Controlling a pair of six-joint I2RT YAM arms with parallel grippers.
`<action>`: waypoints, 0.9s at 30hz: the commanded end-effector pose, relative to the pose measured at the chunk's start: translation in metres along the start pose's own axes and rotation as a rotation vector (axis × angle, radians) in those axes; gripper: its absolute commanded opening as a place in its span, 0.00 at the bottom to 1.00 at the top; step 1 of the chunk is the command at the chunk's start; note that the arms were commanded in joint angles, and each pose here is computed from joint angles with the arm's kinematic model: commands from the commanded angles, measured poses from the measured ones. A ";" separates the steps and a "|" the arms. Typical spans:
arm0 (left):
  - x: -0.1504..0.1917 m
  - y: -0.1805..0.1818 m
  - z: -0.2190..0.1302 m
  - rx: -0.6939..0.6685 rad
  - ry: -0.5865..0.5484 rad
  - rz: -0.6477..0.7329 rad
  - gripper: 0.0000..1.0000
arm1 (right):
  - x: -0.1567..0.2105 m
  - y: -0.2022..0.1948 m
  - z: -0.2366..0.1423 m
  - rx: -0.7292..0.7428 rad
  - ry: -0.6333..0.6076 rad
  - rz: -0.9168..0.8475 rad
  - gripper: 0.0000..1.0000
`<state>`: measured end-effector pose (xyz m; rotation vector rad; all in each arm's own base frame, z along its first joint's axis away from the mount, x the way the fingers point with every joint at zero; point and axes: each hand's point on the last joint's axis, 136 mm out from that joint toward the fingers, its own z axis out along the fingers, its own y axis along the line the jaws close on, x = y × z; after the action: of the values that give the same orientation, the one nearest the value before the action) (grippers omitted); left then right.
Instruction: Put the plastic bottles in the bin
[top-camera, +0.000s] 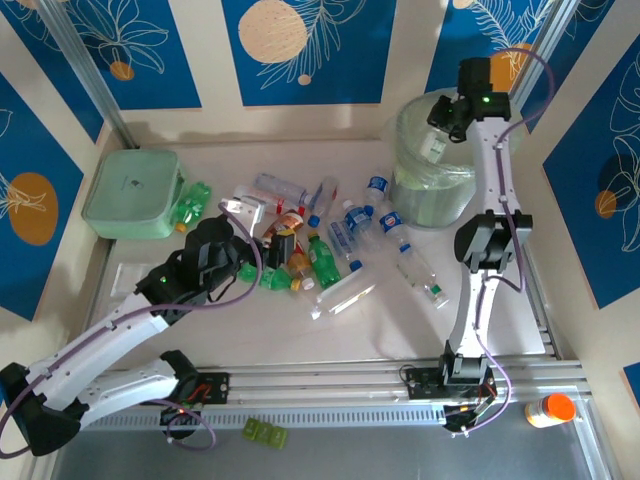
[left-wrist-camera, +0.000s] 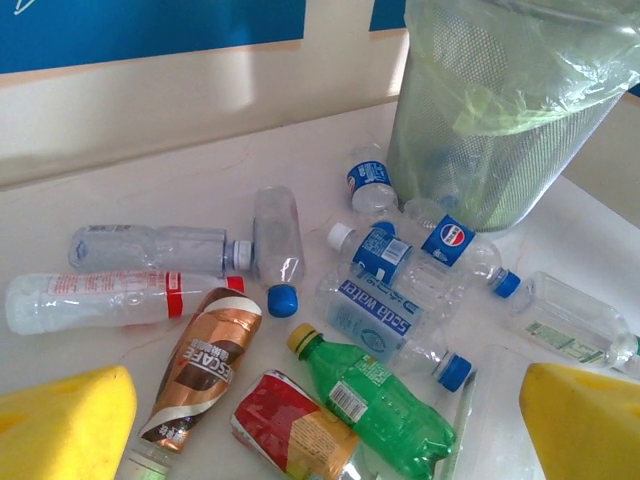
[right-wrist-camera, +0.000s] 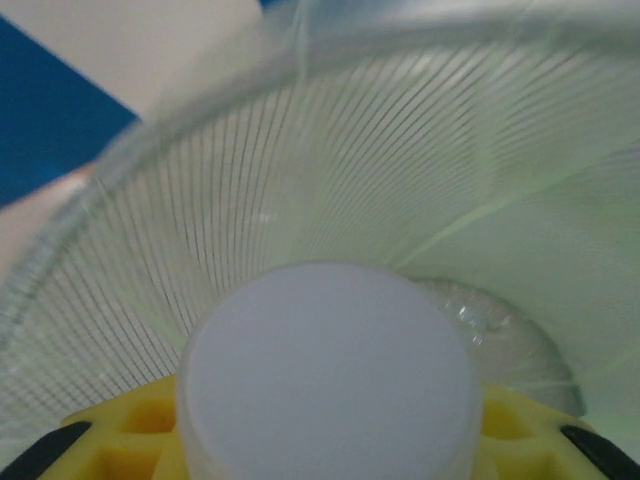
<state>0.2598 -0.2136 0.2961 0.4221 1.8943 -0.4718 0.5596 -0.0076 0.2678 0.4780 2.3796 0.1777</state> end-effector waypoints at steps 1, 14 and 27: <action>-0.006 -0.001 -0.005 -0.007 -0.042 0.028 0.98 | 0.014 -0.007 0.013 0.048 0.056 -0.021 0.24; -0.007 -0.002 -0.005 -0.017 -0.050 0.053 0.99 | 0.034 -0.008 0.041 0.085 0.118 -0.061 0.47; -0.007 0.005 -0.006 -0.058 -0.058 0.063 1.00 | 0.001 -0.009 -0.017 0.095 -0.013 -0.063 0.60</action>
<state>0.2600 -0.2095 0.2998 0.4237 1.8593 -0.4074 0.5598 -0.0064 0.2142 0.4552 2.5164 0.0621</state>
